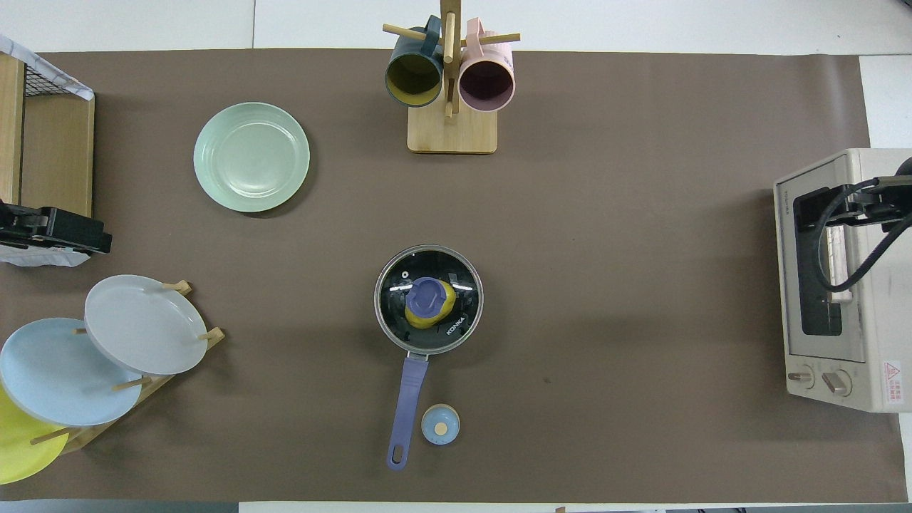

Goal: Transfer potato from pot to plate

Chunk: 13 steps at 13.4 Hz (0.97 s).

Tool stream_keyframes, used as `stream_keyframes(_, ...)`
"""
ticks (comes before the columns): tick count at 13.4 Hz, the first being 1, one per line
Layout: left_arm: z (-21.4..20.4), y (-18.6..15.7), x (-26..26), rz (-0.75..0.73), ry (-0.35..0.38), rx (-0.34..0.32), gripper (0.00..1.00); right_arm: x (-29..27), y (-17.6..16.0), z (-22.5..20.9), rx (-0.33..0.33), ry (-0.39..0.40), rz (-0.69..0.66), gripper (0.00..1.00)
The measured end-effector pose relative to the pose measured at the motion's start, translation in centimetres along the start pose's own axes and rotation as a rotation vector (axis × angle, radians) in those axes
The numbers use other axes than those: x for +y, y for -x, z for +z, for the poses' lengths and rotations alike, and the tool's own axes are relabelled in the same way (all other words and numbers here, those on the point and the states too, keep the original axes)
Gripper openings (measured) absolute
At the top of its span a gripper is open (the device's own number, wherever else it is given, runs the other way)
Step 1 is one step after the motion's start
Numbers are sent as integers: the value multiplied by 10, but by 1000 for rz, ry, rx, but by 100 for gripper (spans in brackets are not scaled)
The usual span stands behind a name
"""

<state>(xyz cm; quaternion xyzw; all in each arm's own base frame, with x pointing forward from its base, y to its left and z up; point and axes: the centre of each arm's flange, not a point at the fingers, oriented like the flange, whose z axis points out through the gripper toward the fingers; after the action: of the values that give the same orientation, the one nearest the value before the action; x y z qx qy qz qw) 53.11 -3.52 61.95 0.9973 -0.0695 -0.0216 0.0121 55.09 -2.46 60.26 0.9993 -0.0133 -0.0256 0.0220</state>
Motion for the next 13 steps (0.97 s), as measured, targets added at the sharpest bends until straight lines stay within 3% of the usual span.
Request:
stream_keyframes(9,0,0,0,0,0,0,100,7,0,1,-5,-13,-2,100)
stream_keyframes(13,0,0,0,0,0,0,100,-52,-2,-3,25,-108,-100,100)
